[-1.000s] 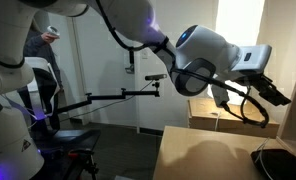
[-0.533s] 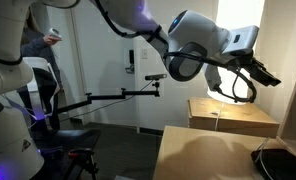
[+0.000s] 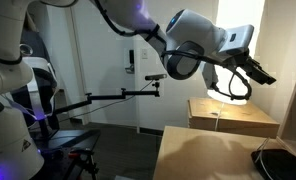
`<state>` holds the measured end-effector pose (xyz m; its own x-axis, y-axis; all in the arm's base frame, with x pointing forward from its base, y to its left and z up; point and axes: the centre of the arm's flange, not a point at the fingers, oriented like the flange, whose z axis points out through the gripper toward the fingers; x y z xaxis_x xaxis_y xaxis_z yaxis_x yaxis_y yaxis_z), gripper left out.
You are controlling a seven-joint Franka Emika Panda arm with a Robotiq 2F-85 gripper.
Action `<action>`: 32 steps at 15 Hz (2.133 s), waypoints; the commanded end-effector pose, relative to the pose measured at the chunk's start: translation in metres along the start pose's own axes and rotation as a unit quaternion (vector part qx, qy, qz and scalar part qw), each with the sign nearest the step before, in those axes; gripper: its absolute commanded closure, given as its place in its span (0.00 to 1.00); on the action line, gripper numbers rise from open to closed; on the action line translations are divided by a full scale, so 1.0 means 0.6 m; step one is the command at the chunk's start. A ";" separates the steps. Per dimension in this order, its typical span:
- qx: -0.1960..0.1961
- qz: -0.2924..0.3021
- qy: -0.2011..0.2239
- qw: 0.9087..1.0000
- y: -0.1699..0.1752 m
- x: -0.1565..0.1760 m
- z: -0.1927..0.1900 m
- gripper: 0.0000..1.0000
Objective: Move the tennis rack slightly to the right. Pick up the orange towel from the top compartment and put it on the table.
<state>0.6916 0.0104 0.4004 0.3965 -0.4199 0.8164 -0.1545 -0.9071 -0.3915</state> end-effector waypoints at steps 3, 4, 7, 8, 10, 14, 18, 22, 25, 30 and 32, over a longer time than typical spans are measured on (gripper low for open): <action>0.000 0.000 0.000 1.000 0.000 0.000 0.000 0.00; 0.000 0.000 0.000 1.000 0.000 0.000 0.000 0.00; 0.000 0.000 0.000 1.000 0.000 0.000 0.000 0.00; 0.000 0.000 0.000 1.000 0.000 0.000 0.000 0.00; 0.000 0.000 0.000 1.000 0.000 0.000 0.000 0.00; 0.000 0.000 0.000 1.000 0.000 0.000 0.000 0.00; 0.003 -0.001 0.007 1.000 -0.009 0.006 -0.003 0.00; 0.009 -0.015 0.019 1.000 -0.044 0.028 -0.009 0.00; 0.018 -0.027 0.033 0.999 -0.078 0.049 -0.013 0.00; 0.021 -0.047 0.056 0.997 -0.127 0.076 -0.014 0.00; 0.020 -0.054 0.064 0.996 -0.144 0.084 -0.010 0.00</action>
<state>0.7077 0.0530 0.4628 0.3036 -0.3507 0.8859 -0.0781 -0.9358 -0.3437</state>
